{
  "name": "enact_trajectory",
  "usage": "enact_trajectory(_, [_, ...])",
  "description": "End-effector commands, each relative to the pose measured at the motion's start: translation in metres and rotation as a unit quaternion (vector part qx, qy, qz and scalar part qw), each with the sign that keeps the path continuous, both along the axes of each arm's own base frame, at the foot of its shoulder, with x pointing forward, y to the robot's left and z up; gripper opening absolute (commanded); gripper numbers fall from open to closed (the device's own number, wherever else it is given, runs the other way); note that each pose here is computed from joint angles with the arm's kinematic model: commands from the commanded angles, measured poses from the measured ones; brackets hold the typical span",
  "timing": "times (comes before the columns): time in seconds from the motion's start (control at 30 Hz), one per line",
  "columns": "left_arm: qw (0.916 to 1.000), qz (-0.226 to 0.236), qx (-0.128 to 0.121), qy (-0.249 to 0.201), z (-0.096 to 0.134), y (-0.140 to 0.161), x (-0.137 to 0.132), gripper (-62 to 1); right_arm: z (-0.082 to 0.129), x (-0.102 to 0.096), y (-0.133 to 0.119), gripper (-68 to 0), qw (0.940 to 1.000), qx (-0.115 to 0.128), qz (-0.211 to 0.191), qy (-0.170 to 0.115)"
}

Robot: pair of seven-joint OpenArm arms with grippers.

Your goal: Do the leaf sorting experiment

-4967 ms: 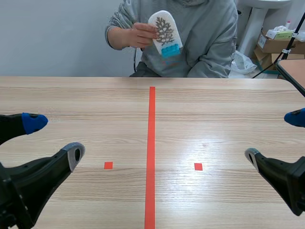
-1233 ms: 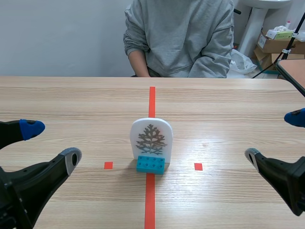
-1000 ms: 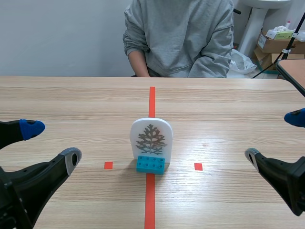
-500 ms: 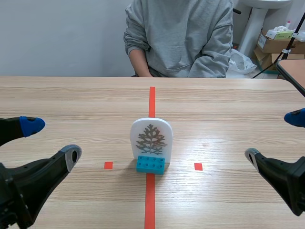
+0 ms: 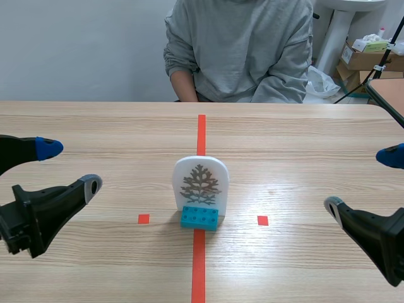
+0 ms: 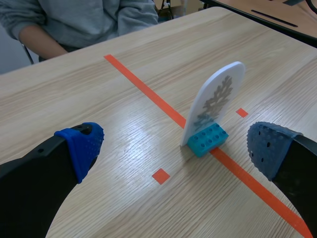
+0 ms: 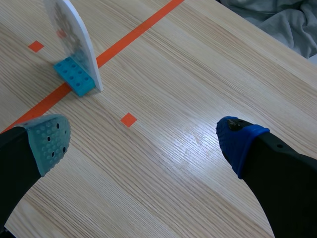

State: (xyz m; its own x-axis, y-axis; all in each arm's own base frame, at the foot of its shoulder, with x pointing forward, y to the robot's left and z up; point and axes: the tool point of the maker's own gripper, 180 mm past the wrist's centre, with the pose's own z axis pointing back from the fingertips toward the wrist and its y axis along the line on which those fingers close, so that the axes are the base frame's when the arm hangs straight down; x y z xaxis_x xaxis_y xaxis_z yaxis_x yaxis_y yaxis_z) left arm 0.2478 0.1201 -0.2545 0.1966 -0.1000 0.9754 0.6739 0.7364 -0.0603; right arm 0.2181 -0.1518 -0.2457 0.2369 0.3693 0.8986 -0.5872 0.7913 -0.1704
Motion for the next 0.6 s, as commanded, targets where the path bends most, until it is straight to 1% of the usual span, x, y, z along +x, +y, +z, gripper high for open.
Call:
enact_trajectory(0.0, [0.9996,-0.021,-0.014,-0.01,0.007,-0.007,0.003,1.4,0.005,0.003,0.002,-7.1,0.9999,0.01,0.002,-0.011])
enact_trajectory(0.17, [0.9986,-0.05,-0.015,0.001,-0.008,-0.018,0.01,1.4,0.005,0.003,0.002,-7.1,0.9999,0.01,0.002,-0.011])
enact_trajectory(0.33, [0.9974,-0.067,-0.021,0.012,-0.024,-0.03,0.019,1.4,0.005,0.003,0.002,-7.1,0.9999,0.01,0.002,-0.011])
enact_trajectory(0.43, [0.9968,-0.076,-0.024,0.01,-0.031,-0.036,0.026,1.4,0.005,0.003,0.002,-7.1,0.9999,0.01,0.002,-0.011])
enact_trajectory(0.57, [0.9957,-0.092,-0.009,0.01,-0.044,-0.047,0.037,1.4,0.005,0.003,0.002,-7.1,0.9999,0.01,0.002,-0.011])
